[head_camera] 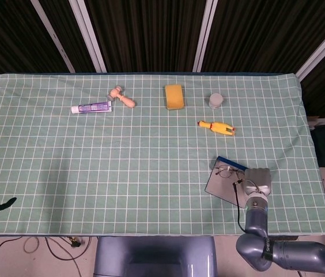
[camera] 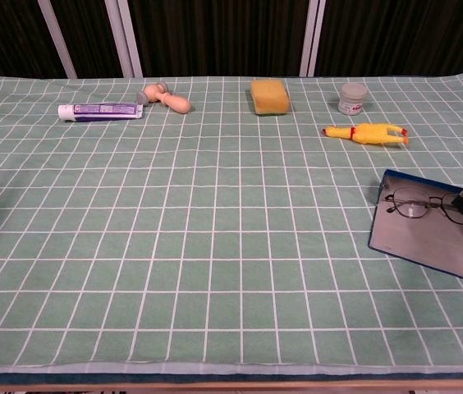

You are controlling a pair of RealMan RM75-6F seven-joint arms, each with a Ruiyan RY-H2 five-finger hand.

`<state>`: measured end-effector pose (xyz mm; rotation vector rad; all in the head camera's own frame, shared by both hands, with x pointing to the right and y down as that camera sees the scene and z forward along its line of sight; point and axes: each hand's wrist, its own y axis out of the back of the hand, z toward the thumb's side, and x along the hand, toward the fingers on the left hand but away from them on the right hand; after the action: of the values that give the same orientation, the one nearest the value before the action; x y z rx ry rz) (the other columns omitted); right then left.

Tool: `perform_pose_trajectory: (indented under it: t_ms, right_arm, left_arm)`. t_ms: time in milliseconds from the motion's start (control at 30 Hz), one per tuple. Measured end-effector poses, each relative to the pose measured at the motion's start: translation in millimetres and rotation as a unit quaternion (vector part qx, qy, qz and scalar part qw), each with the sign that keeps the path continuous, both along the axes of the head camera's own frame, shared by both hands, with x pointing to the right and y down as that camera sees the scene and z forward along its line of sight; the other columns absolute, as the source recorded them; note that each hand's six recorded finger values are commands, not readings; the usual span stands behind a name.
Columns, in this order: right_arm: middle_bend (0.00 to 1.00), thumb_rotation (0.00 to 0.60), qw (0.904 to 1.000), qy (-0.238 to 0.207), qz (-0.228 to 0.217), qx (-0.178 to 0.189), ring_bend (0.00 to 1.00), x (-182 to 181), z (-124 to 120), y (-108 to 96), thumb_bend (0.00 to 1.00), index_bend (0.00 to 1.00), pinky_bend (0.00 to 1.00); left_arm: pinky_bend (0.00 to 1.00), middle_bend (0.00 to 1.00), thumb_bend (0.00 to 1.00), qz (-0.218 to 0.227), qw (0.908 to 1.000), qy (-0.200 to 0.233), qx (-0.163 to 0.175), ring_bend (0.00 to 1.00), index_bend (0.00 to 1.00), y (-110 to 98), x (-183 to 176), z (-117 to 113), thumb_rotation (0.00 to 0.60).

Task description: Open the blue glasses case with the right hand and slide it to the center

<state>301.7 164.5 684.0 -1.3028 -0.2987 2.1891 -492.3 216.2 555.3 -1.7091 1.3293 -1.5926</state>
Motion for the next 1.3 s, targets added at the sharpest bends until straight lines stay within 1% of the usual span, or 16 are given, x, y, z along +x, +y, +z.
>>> perform_pose_trajectory:
  t_ms: [133, 333, 533, 700, 900, 1100, 1167, 1300]
  right_arm:
    - [0.92, 0.6, 1.0, 0.0, 0.008, 0.002, 1.0, 0, 5, -3, 0.54, 0.32, 1.0]
    - [0.92, 0.6, 0.9996, -0.016, 0.016, 0.016, 1.0, -5, 10, -9, 0.54, 0.27, 1.0]
    - [0.92, 0.6, 0.9993, -0.022, 0.016, 0.027, 1.0, -9, 15, -15, 0.54, 0.26, 1.0]
    - [0.92, 0.6, 0.9988, -0.026, 0.015, 0.039, 0.99, -11, 19, -23, 0.54, 0.23, 1.0]
    - [0.92, 0.6, 0.9981, -0.031, 0.018, 0.051, 1.0, -12, 22, -34, 0.54, 0.22, 1.0]
    - [0.92, 0.6, 0.9979, -0.038, 0.017, 0.05, 1.0, -15, 22, -34, 0.54, 0.22, 1.0]
    - [0.92, 0.6, 0.9977, -0.043, 0.017, 0.048, 1.0, -19, 19, -33, 0.52, 0.22, 1.0]
    - [0.92, 0.6, 0.9966, -0.062, 0.015, 0.053, 1.0, -26, 9, -33, 0.41, 0.22, 1.0]
  left_arm:
    - [0.0, 0.0, 0.0, -0.001, 1.0, 0.001, 0.0, 0.0, 0.0, 0, 0, 0, 0.6]
    - [0.0, 0.0, 0.0, -0.004, 1.0, 0.001, 0.0, 0.0, 0.0, 0, -1, 0, 0.6]
    - [0.0, 0.0, 0.0, -0.006, 1.0, 0.001, 0.0, 0.0, 0.0, -1, -2, 0, 0.6]
    - [0.0, 0.0, 0.0, -0.008, 1.0, 0.001, -0.001, 0.0, 0.0, 0, -3, 0, 0.6]
    - [0.0, 0.0, 0.0, -0.009, 1.0, 0.003, -0.002, 0.0, 0.0, 0, -3, 0, 0.6]
    - [0.0, 0.0, 0.0, -0.009, 1.0, 0.001, -0.003, 0.0, 0.0, 0, -3, 1, 0.6]
    - [0.0, 0.0, 0.0, -0.009, 1.0, 0.001, -0.003, 0.0, 0.0, 0, -3, 1, 0.6]
    - [0.0, 0.0, 0.0, -0.009, 1.0, 0.002, -0.004, 0.0, 0.0, 0, -3, 1, 0.6]
